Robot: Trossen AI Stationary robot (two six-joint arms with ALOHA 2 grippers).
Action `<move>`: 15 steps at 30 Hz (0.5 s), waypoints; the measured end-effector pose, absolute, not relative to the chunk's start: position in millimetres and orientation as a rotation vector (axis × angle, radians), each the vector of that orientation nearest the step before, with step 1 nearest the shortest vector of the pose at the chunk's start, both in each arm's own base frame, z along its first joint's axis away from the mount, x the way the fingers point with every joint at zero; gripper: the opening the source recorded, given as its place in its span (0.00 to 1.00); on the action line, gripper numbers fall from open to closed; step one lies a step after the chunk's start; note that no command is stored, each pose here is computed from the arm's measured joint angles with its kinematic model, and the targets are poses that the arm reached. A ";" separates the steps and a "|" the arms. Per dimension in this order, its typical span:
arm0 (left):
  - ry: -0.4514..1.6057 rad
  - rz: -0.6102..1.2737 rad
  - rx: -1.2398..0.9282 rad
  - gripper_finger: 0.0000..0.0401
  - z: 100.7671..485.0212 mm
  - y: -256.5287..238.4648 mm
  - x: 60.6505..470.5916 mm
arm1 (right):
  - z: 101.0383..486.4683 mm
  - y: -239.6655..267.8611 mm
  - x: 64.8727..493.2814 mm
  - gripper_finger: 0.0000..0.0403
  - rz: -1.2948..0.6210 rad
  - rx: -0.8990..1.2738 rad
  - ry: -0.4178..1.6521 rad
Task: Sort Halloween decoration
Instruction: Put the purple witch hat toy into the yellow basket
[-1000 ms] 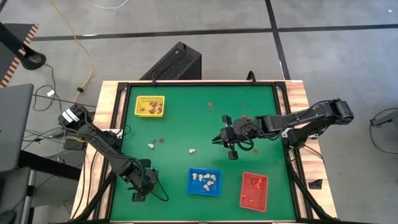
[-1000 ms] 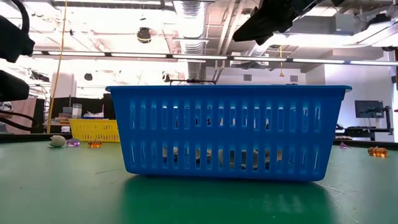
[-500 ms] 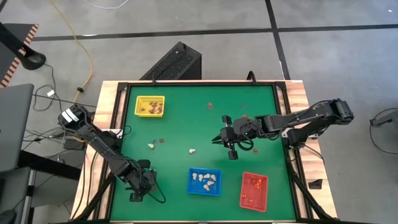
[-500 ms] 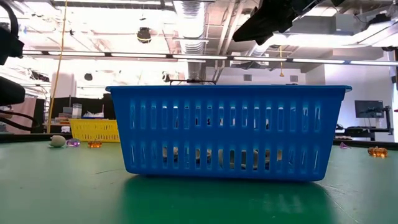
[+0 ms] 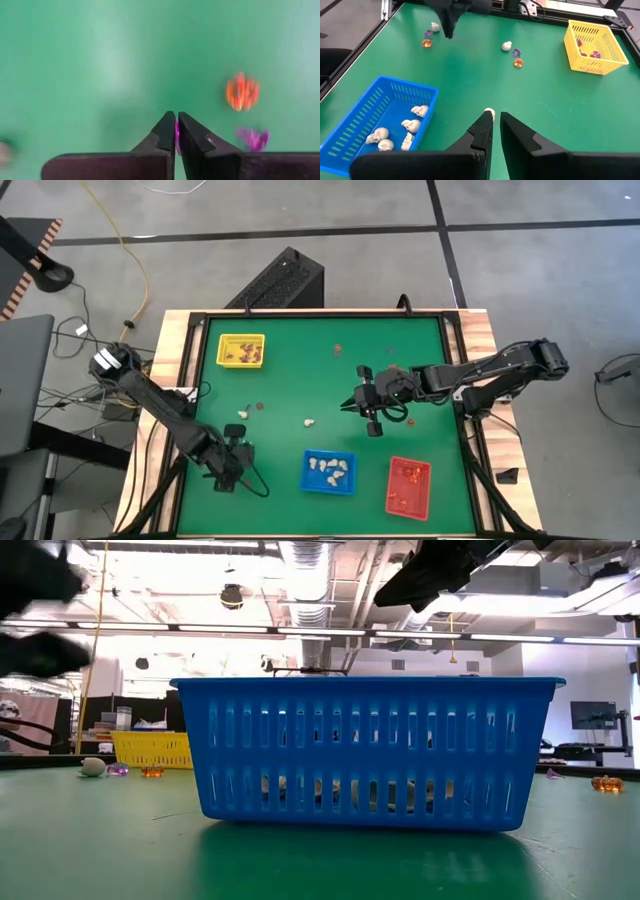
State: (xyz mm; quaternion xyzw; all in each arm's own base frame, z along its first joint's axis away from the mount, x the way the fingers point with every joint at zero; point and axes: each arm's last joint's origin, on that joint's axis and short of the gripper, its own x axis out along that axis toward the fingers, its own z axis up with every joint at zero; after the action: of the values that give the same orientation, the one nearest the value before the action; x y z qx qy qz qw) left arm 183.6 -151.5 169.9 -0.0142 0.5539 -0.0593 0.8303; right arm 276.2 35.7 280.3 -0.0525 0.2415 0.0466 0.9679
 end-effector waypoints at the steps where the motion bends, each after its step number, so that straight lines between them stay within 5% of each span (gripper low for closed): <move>1: 1.126 -0.112 -0.016 0.00 177.9 -146.9 184.7 | 280.3 35.7 276.2 0.17 0.094 -0.106 0.488; 8: 0.767 0.207 0.120 0.00 232.4 -81.1 191.7 | 281.1 35.8 276.6 0.17 0.099 -0.127 0.478; 15: 0.735 0.484 0.053 0.00 254.4 23.6 194.3 | 280.9 33.5 276.9 0.17 0.092 -0.128 0.481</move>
State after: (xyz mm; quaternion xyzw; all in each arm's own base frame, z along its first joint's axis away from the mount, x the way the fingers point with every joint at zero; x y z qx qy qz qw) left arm 194.3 23.6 254.4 0.0256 0.3558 0.2342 0.9044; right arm 276.9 33.5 280.9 -0.0636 0.2379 0.0456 0.9681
